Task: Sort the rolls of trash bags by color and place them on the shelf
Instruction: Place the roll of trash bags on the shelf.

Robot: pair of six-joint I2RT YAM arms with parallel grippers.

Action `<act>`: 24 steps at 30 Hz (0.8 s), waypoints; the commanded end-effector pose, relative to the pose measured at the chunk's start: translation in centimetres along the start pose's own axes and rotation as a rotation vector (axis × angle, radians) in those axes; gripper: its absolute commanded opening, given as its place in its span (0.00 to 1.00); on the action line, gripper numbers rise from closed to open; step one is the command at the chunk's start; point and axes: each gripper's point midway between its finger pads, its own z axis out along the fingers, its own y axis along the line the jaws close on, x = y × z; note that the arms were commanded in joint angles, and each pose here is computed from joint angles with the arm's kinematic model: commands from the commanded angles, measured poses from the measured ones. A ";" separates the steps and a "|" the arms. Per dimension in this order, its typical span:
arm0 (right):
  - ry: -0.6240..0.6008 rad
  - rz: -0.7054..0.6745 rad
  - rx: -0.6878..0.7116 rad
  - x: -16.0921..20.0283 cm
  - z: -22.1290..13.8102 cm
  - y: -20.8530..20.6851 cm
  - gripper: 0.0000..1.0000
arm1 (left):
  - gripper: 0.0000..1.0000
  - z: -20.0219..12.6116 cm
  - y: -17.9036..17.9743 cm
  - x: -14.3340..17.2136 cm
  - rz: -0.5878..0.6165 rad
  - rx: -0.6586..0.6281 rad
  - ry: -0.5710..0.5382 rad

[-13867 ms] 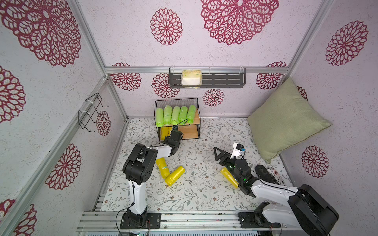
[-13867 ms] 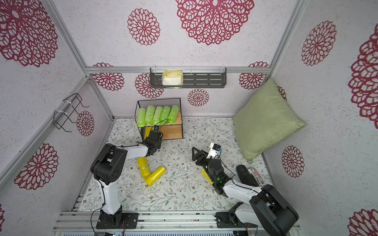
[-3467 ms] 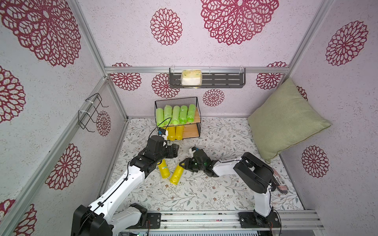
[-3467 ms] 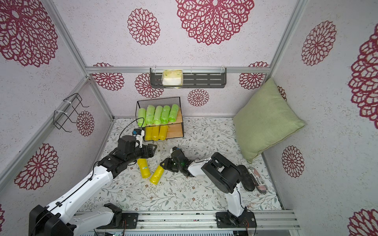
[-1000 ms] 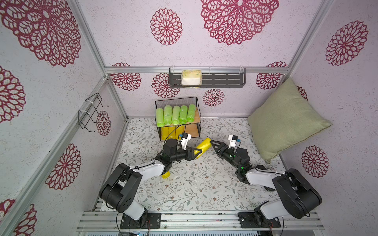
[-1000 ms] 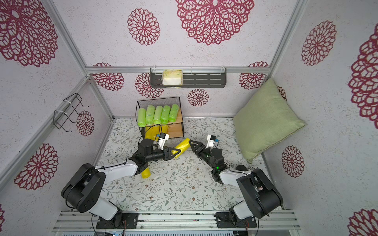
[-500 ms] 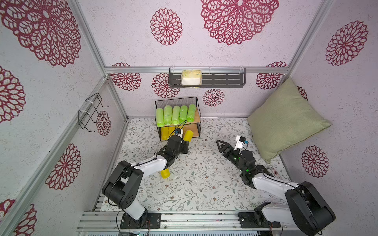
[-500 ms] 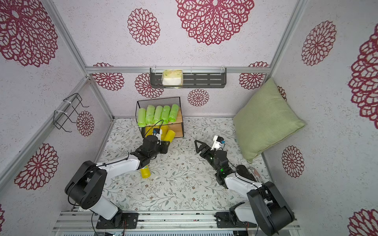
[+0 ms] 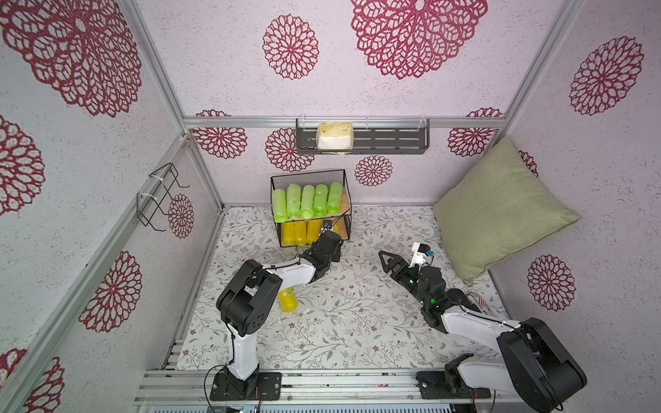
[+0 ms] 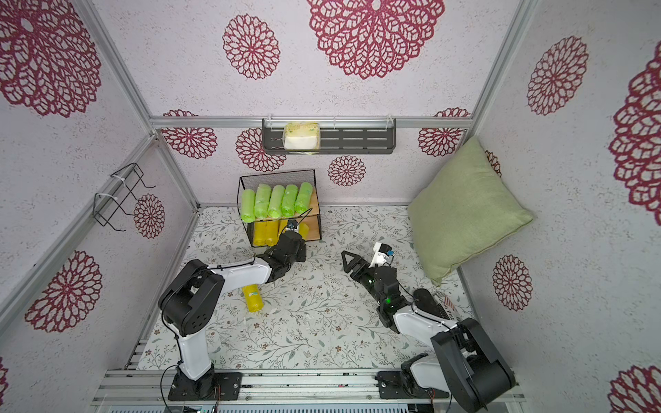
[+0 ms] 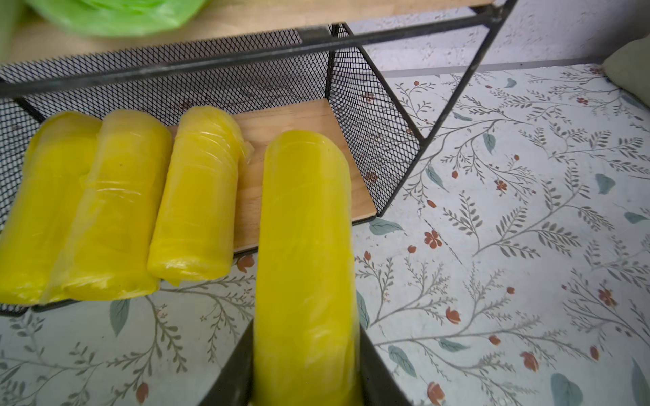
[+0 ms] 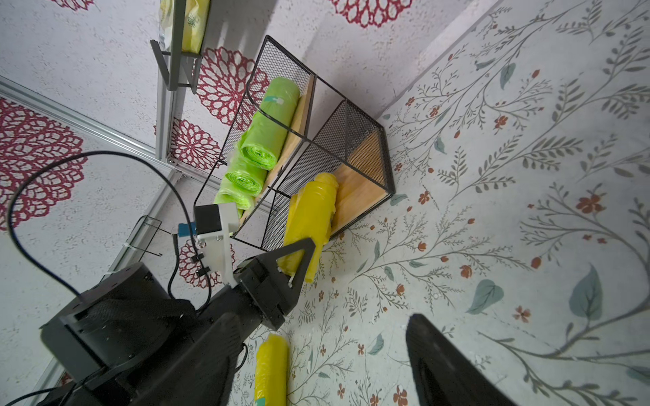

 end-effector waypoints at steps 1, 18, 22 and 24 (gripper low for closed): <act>-0.035 -0.027 -0.045 -1.1 -0.2 1.2 0.79 | 0.30 1.3 0.4 -0.7 0.038 -0.080 -0.030; -0.028 -0.021 -0.036 -0.8 -0.7 0.3 0.79 | 0.40 5.9 1.3 -0.2 0.118 -0.223 0.021; -0.025 -0.017 -0.036 -0.6 -0.7 0.1 0.79 | 0.44 6.4 1.6 0.0 0.107 -0.241 0.037; -0.024 -0.016 -0.035 -0.6 -0.7 0.1 0.79 | 0.46 6.6 1.7 0.2 0.101 -0.248 0.050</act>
